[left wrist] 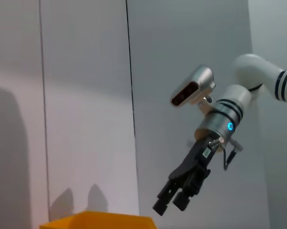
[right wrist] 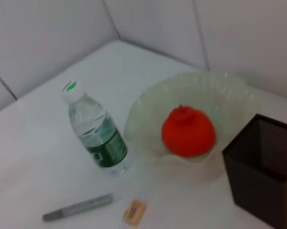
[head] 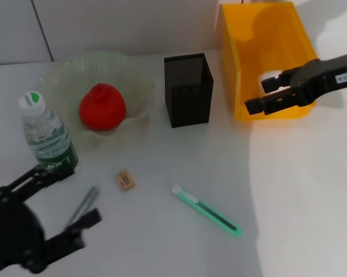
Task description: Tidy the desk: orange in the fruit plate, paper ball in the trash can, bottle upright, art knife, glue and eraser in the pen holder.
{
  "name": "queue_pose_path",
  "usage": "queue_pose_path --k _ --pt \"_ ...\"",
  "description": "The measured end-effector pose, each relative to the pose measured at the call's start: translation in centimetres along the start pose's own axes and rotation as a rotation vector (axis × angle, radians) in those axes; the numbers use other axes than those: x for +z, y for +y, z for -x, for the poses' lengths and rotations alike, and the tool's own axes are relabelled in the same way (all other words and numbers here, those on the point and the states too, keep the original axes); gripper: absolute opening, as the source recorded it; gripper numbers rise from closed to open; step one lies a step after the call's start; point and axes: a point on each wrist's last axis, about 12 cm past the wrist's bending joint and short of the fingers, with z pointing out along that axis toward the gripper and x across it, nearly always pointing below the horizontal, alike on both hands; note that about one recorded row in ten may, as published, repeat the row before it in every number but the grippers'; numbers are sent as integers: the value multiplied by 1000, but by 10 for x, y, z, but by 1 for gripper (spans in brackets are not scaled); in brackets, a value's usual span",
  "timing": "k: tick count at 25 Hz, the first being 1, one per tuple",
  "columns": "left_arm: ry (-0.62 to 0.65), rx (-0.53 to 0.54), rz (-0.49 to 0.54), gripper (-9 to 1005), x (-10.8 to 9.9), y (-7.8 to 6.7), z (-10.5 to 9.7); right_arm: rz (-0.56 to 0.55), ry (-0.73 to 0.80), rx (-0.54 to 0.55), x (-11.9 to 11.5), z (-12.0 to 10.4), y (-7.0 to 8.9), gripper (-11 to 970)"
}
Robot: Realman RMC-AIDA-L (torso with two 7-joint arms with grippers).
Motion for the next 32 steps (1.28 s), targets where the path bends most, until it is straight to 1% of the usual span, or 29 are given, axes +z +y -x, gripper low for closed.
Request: queue_pose_path --k 1,2,3,4,5,6,7,8,11,12,13,16,17,18,19,21,22,23,25,27,28,32 --pt "0 0 0 780 0 0 0 2 28 -1 2 7 4 834" --pt "-48 -12 9 780 -12 1 -5 19 90 -6 9 21 12 834" --pt "-48 -12 9 779 -12 1 -5 19 90 -6 9 21 12 834" --pt "-48 -12 9 779 -12 1 -5 27 124 -8 13 27 16 834" --pt "-102 -43 61 779 -33 2 -18 27 160 -11 18 33 19 834" --pt "-98 -44 68 779 -37 1 -22 26 194 -17 22 37 22 834" --pt "-98 -44 68 779 -37 1 -22 15 271 -34 34 46 30 834" --pt "-98 -44 68 779 -37 1 -22 15 271 -34 34 46 30 834" --pt "-57 -40 64 779 -36 -1 -28 -7 363 -62 51 55 40 834" --pt "-57 -40 64 779 -36 -1 -28 -18 412 -82 59 59 47 834" --pt "-49 -40 77 779 -38 -3 -33 -18 412 -82 59 59 47 834" --pt "-42 -49 89 779 -39 -4 -36 -34 478 -109 70 63 57 834" --pt "-42 -49 89 780 -39 -4 -36 -48 522 -124 77 64 63 834" --pt "-33 -54 86 780 -38 -3 -38 -48 522 -124 77 64 63 834" --pt "-21 -56 86 780 -38 -3 -39 -54 541 -132 82 65 67 834" --pt "-2 -58 89 780 -37 -2 -42 -78 606 -155 98 65 78 834" --pt "8 -59 91 780 -37 -2 -43 -87 619 -159 103 65 80 834" --pt "8 -59 91 780 -37 -2 -43 -87 619 -159 103 65 80 834" --pt "39 -60 83 780 -35 0 -46 -118 669 -161 123 61 87 834" --pt "39 -60 83 780 -35 0 -46 -125 672 -157 127 60 87 829" --pt "54 -60 68 780 -34 -1 -47 -135 671 -140 134 57 87 826" --pt "76 -62 38 779 -32 -1 -49 -133 657 -107 142 54 86 816"
